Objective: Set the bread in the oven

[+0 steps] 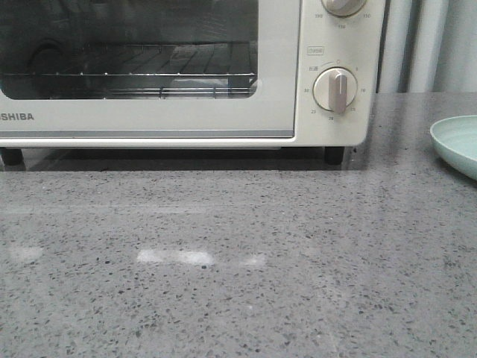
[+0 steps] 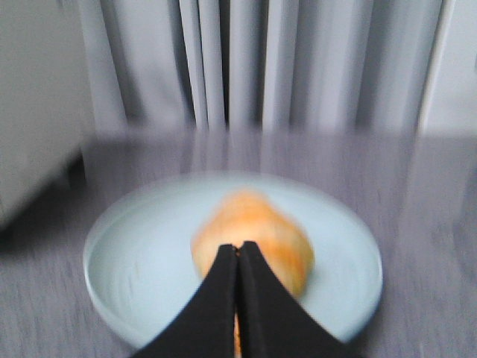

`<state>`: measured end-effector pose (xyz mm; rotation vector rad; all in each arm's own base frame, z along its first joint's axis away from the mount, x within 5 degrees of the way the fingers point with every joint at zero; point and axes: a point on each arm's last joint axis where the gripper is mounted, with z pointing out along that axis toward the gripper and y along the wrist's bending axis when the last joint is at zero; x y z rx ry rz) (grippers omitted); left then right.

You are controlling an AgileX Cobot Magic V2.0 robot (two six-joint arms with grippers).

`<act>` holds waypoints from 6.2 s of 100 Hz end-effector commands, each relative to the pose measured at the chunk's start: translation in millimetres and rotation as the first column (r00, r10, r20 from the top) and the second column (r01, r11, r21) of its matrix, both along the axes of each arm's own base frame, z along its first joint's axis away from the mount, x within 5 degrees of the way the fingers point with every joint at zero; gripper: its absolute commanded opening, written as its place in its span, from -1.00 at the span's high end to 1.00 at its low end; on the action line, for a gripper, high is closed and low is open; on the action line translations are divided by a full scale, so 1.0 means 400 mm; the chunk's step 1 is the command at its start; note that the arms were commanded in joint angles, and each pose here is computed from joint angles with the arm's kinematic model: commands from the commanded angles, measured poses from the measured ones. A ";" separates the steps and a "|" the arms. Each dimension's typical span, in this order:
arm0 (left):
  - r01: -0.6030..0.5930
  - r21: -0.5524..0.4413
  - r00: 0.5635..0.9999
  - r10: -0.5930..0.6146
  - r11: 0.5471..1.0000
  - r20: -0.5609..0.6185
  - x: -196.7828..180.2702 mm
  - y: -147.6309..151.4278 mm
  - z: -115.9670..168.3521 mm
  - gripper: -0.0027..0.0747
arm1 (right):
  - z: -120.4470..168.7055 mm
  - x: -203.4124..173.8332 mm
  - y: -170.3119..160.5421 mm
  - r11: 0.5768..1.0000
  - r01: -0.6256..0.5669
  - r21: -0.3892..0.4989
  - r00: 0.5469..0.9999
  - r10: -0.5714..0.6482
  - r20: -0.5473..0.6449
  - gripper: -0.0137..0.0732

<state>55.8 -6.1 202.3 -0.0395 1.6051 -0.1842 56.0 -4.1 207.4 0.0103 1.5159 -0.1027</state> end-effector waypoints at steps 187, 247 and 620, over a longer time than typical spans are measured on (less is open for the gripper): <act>0.520 0.083 0.843 -0.526 0.850 0.109 0.189 -0.232 0.518 0.99 | 0.417 0.032 0.056 0.944 -0.300 0.137 0.929 0.322 -0.181 0.86; 0.534 0.033 0.845 -0.532 0.845 -0.041 0.292 -0.311 0.475 0.99 | 0.613 0.101 0.059 0.966 -0.249 0.062 0.911 0.256 -0.325 0.86; 0.432 0.137 0.886 -0.448 0.891 0.118 0.003 -0.072 0.553 0.99 | 0.354 0.472 0.042 0.990 0.025 -0.140 0.372 -0.139 -0.918 0.85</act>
